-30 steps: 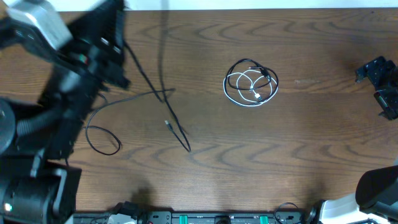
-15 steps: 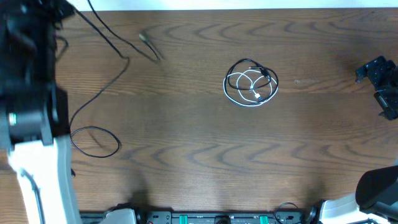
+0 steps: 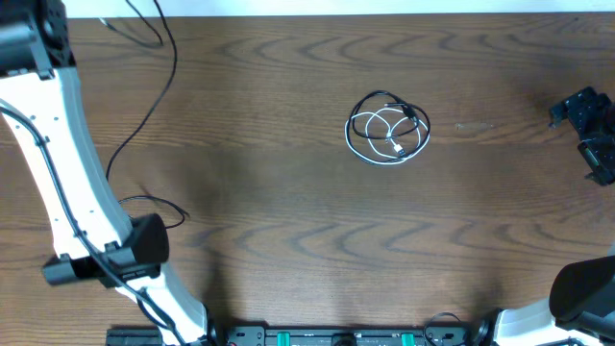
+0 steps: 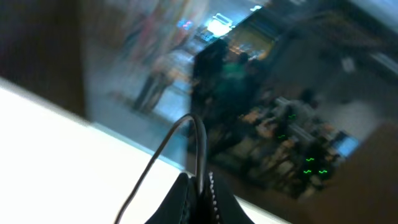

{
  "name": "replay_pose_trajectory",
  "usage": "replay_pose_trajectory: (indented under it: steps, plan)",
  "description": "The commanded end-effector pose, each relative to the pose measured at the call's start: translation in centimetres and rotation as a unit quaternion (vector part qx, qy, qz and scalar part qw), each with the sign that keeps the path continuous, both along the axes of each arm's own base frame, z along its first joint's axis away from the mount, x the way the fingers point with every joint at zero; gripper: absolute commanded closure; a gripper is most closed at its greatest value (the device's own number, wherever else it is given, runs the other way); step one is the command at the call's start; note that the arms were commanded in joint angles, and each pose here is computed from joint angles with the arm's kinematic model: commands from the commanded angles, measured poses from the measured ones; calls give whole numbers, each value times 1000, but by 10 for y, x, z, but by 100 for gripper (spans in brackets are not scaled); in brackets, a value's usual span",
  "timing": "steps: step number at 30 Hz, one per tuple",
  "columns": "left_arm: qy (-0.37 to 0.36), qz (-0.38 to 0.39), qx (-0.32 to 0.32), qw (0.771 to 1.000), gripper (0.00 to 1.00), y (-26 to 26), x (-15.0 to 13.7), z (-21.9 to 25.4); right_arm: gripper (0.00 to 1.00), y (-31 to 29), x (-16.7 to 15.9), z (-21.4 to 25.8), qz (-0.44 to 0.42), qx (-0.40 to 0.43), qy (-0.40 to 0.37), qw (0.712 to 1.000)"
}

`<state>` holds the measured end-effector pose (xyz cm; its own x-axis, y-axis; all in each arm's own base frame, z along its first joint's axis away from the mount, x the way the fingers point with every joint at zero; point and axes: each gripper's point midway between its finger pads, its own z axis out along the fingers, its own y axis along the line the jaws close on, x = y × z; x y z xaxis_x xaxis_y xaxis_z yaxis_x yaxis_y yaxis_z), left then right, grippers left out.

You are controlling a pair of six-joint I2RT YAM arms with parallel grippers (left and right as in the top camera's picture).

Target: Untangle cables

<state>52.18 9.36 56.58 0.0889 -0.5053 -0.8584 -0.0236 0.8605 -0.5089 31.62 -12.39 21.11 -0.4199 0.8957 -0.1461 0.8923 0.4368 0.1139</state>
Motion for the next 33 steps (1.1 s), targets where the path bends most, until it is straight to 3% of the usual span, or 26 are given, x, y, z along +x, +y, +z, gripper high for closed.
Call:
replay_pose_trajectory:
  steps: [1, 2, 4, 6, 8, 14, 20, 24, 33]
  plan:
    - [92, 73, -28, 993, 92, 61, 28, -75, 1, 0, -1, 0, -6, -1, 1, 1000]
    - [120, 101, -34, 987, 88, 78, 29, -94, 1, 0, -1, 0, -6, -1, 1, 1000]
    - [189, 153, -35, 969, 68, 116, 25, -141, 1, 0, -1, 0, -6, -1, 1, 1000]
    - [257, 168, -16, 952, 27, 141, 17, -183, 1, 0, -1, 0, -6, -1, 1, 1000]
    - [315, 177, -17, 932, 5, 163, 4, -218, 1, 0, -1, 0, -6, -1, 1, 1000]
    - [414, 206, -69, 884, 3, 198, -46, -270, 1, 0, -1, 0, -6, -1, 1, 1000]
    - [505, 170, -123, 837, 2, 178, -87, -306, 1, 0, -1, 0, -6, -1, 1, 1000]
    - [584, 150, -147, 784, 2, 155, -115, -337, 1, 0, -1, 0, -6, -1, 1, 1000]
    - [741, 122, -185, 634, 2, 123, -180, -426, 1, 0, -1, 0, -6, -1, 1, 1000]
